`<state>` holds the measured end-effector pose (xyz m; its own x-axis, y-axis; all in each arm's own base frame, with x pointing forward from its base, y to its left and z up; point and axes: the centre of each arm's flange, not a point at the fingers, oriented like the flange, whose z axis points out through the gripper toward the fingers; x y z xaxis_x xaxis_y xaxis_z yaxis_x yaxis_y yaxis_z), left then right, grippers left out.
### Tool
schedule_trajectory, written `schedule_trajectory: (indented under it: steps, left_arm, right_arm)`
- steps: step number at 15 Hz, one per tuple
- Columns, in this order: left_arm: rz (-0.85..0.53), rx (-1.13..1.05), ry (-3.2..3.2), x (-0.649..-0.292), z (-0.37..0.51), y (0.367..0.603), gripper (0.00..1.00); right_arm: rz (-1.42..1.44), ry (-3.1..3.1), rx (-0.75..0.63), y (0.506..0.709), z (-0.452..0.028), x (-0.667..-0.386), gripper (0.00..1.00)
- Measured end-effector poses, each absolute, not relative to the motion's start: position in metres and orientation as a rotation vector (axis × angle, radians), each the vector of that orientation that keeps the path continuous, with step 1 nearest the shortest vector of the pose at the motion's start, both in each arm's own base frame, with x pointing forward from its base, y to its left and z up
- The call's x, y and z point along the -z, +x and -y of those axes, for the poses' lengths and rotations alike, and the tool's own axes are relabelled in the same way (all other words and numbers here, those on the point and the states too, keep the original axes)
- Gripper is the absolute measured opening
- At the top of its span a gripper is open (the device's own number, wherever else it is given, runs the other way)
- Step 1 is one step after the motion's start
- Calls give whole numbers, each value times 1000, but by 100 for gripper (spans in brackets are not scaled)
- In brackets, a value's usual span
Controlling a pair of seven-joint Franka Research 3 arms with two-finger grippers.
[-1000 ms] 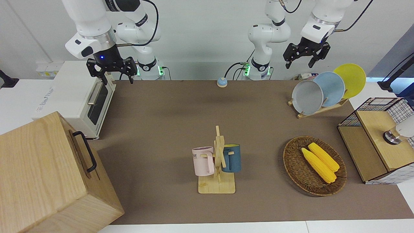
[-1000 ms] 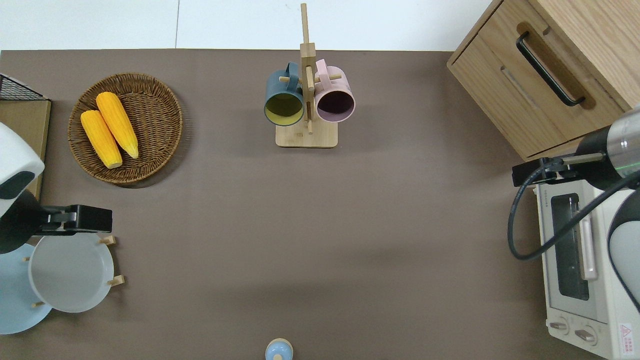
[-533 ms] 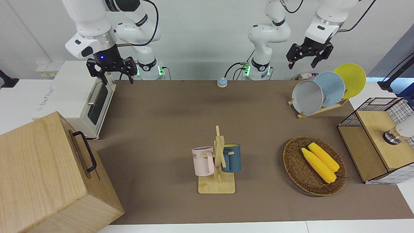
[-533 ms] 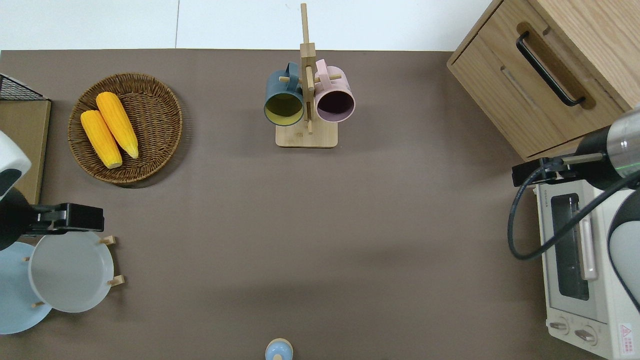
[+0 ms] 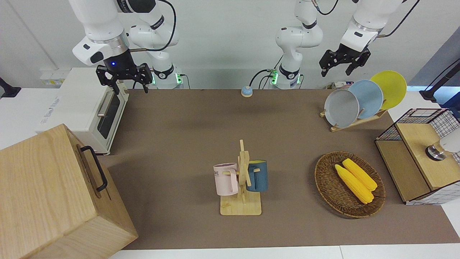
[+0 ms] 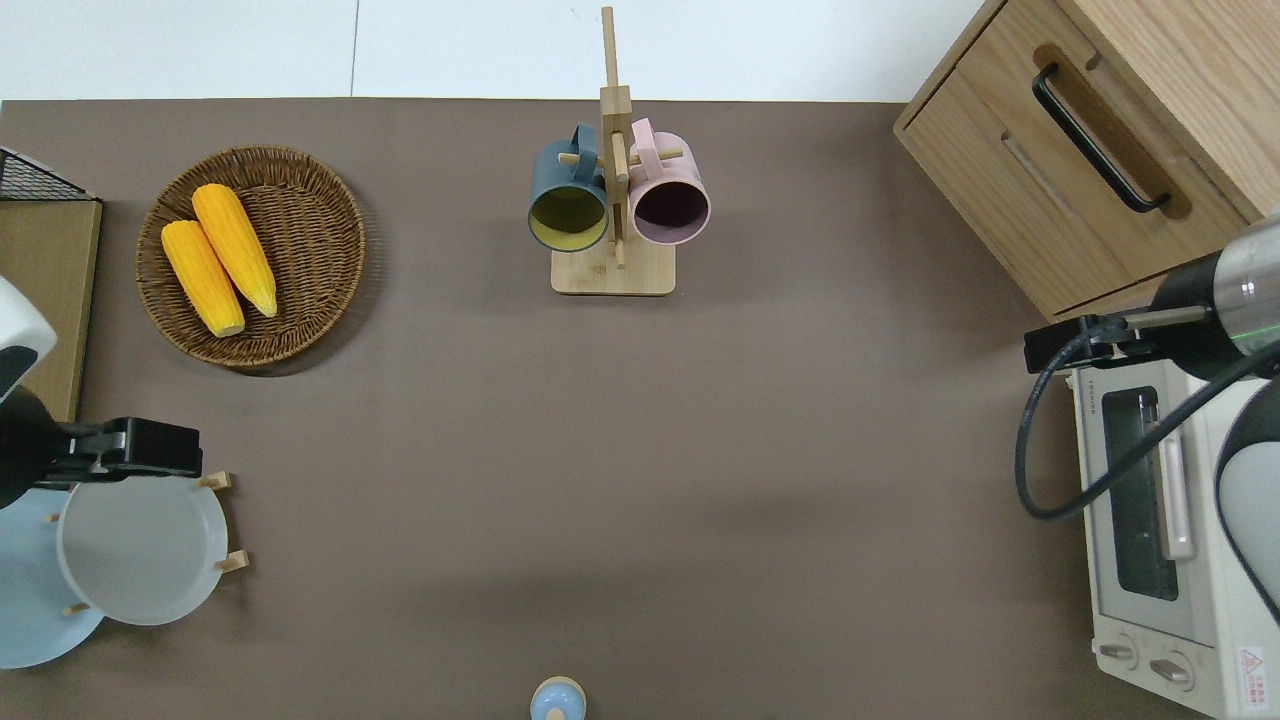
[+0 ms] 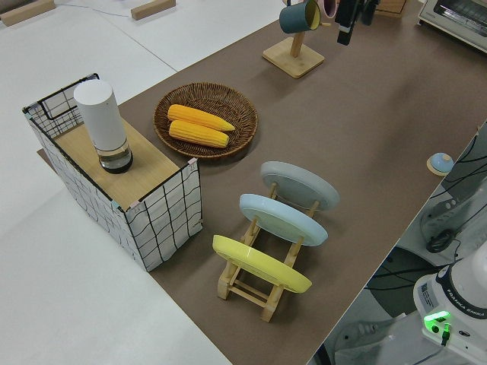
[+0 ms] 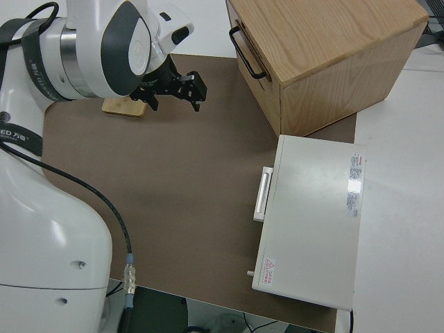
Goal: Pick gray plate from low plate rack and place it on table with left arm
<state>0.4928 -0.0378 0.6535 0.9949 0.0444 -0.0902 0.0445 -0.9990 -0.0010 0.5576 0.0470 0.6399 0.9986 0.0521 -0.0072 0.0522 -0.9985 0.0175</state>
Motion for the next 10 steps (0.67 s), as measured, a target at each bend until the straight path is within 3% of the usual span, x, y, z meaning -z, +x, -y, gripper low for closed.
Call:
schedule_trajectory:
  steps: [10]
  left_arm:
    - [-46, 201, 3152, -625, -36, 472, 100]
  right_arm:
    - [-81, 3123, 11, 558, -47, -640, 99]
